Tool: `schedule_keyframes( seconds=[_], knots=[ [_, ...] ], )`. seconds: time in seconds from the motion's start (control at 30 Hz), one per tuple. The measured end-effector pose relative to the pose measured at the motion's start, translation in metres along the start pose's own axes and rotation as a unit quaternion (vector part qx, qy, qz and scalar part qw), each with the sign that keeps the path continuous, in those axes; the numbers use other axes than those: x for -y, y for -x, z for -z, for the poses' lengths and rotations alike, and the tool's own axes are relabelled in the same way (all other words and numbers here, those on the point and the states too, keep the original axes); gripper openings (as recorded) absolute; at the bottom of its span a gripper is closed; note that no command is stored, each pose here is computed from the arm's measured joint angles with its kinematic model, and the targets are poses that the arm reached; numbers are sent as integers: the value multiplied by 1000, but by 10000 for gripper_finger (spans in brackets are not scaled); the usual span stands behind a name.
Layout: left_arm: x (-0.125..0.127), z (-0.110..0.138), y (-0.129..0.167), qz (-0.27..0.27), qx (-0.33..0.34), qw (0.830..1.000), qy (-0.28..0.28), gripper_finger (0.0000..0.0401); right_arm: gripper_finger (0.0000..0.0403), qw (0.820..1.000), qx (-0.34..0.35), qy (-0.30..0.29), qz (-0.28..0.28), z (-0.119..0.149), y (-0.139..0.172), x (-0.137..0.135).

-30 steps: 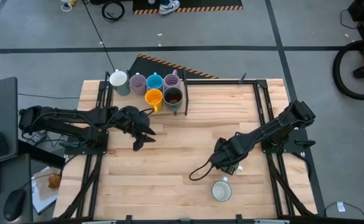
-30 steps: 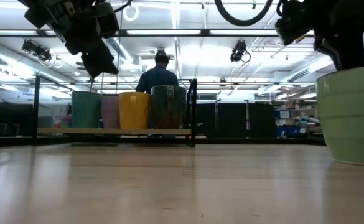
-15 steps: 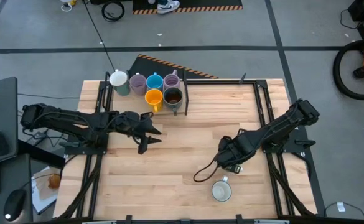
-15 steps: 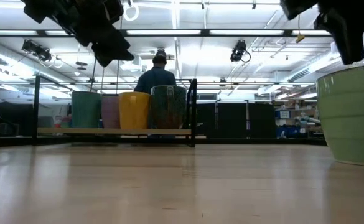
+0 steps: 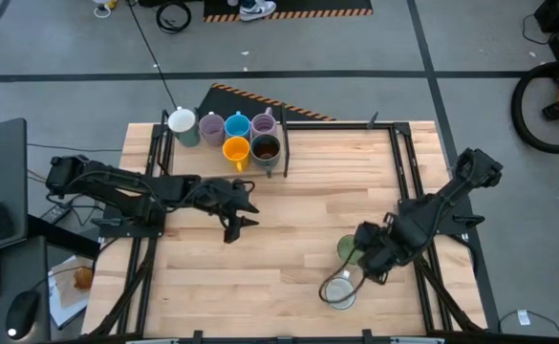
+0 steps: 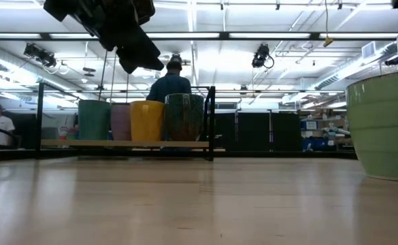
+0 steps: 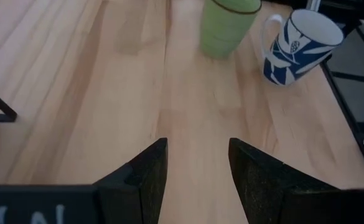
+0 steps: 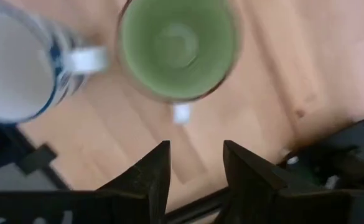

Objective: Place coffee mugs
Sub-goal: Put the green mug on the shelf

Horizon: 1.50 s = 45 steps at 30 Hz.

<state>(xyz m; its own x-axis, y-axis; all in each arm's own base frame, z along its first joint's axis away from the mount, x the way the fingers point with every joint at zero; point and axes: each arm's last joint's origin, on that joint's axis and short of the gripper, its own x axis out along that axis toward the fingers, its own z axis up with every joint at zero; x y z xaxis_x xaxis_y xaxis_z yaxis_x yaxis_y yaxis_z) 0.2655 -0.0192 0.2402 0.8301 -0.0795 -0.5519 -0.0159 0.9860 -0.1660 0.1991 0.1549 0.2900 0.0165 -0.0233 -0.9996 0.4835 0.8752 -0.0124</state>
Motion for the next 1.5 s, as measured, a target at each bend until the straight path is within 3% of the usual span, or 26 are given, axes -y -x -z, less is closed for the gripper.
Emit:
schedule_keyframes(
  seconds=[0.23, 0.47, 0.93, 1.23, 1.5],
  knots=[
    [-3, -1, 1, -7, 0, 1000, -2, 176, 156, 999, -14, -2, 32, 12, -33, -10],
    [-3, -1, 1, -7, -2, 999, -34, 176, 167, 999, -1, -22, -34, 19, -59, -10],
    [-4, -1, 1, -9, -2, 999, -46, 176, 166, 999, 13, -16, -27, 20, -106, 3],
    [-5, 1, 1, -10, -11, 999, -42, 176, 132, 999, 37, -6, -16, 16, -111, 6],
    [-5, 2, 1, -10, -16, 999, -35, 176, 63, 999, 39, 4, -16, 13, -111, 7]
  ],
)
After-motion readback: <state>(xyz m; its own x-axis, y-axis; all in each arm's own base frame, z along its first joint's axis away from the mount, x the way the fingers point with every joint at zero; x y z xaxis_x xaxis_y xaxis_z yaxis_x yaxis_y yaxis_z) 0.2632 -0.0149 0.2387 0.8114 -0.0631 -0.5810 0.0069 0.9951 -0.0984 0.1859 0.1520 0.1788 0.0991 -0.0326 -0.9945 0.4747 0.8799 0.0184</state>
